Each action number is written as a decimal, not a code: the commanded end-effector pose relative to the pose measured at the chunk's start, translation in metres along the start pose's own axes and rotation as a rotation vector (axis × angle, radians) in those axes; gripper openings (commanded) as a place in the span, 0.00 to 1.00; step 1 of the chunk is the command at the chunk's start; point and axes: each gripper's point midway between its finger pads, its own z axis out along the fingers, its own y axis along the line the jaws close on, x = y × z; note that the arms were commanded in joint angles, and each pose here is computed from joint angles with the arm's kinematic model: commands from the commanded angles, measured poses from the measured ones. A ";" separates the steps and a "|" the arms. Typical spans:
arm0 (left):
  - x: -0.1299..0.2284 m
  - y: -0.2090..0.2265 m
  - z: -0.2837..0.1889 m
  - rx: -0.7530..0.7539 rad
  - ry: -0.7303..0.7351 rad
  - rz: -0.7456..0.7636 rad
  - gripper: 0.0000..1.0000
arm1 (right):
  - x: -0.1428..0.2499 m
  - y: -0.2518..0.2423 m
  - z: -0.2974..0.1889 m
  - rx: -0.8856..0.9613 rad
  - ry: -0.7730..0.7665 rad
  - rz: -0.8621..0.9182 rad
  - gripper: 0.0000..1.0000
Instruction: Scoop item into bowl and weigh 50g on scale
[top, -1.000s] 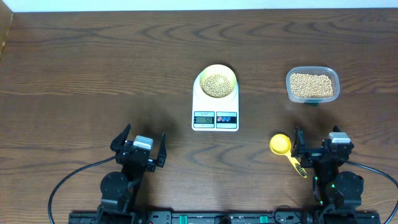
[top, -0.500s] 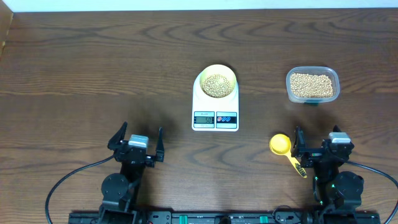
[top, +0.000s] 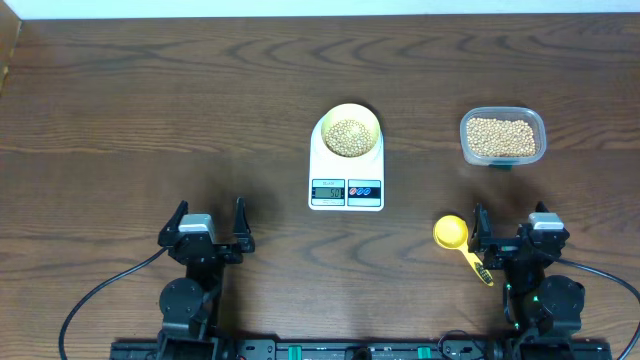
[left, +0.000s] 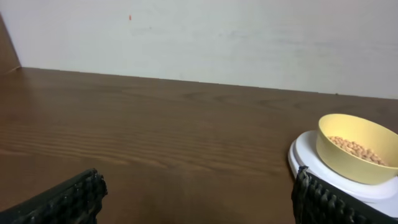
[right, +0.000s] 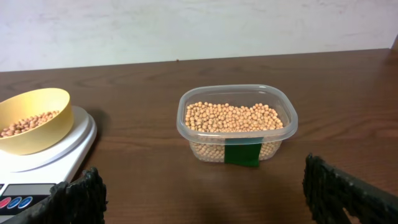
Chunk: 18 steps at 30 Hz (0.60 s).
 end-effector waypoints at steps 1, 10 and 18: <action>0.016 0.010 0.000 -0.053 0.051 -0.010 0.98 | 0.000 -0.004 0.000 0.020 -0.003 -0.009 0.99; 0.016 0.008 0.000 -0.041 0.052 -0.010 0.98 | 0.000 -0.005 0.000 0.020 -0.003 -0.009 0.99; 0.017 0.005 0.000 -0.023 0.056 -0.010 0.98 | 0.000 -0.005 0.000 0.020 -0.003 -0.009 0.99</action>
